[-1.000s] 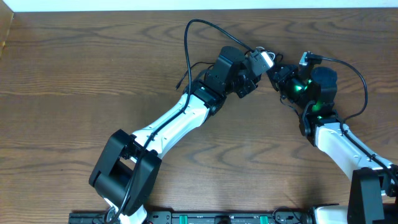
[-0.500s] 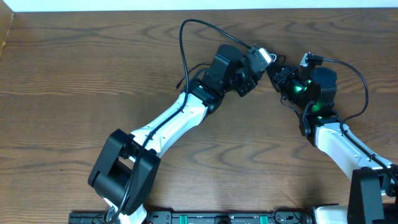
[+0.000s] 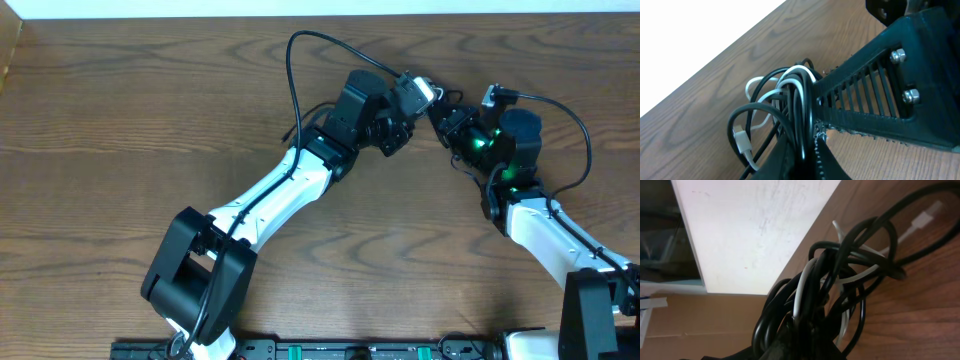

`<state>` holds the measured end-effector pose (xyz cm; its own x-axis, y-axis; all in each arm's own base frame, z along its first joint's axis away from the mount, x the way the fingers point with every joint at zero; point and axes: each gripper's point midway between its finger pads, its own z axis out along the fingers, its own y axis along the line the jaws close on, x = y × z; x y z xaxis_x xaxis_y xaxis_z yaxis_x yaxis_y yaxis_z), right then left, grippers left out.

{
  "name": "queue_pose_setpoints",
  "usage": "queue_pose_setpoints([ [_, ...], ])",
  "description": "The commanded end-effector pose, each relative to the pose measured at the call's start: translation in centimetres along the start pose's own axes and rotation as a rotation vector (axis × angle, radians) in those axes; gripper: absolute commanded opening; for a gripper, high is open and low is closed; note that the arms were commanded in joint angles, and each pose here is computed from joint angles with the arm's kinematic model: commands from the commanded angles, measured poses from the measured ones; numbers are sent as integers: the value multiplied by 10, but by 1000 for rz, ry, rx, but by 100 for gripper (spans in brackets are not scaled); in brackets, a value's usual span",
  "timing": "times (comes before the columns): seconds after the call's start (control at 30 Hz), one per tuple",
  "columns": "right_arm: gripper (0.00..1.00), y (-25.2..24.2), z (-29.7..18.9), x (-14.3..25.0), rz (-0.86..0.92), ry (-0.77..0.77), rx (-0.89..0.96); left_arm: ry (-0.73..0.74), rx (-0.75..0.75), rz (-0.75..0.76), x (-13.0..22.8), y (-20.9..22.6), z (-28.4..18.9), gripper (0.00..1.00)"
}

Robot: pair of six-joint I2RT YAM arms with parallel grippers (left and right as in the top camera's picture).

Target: Untangle cables

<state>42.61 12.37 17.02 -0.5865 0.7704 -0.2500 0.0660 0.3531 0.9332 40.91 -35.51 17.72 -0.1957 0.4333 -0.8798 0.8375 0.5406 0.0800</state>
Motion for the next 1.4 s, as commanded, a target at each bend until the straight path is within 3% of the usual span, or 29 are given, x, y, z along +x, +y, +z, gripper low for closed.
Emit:
queue_pose_setpoints([
  [0.0,1,6,-1,2,-25,15,-27,-25,-77,-3,-14,25,-11,7],
  [0.57,1,14,-2,9,-68,56,-68,64,-324,-126,19,103,-35,7],
  [0.97,1,-7,-5,13,-59,100,0,58,-428,-266,39,157,-62,7],
  [1.1,1,-12,-6,11,-79,100,16,55,-420,-270,39,157,-62,7],
  [1.23,2,1,-6,11,-108,106,-41,12,-244,-267,28,129,-52,7],
  [1.3,18,10,-6,11,-126,107,-75,-16,-129,-265,20,111,-48,7],
  [1.33,34,13,-6,11,-127,104,-88,-31,-68,-267,16,101,-47,7],
  [1.37,42,15,-6,11,-123,103,-94,-41,-24,-264,13,93,-46,7],
])
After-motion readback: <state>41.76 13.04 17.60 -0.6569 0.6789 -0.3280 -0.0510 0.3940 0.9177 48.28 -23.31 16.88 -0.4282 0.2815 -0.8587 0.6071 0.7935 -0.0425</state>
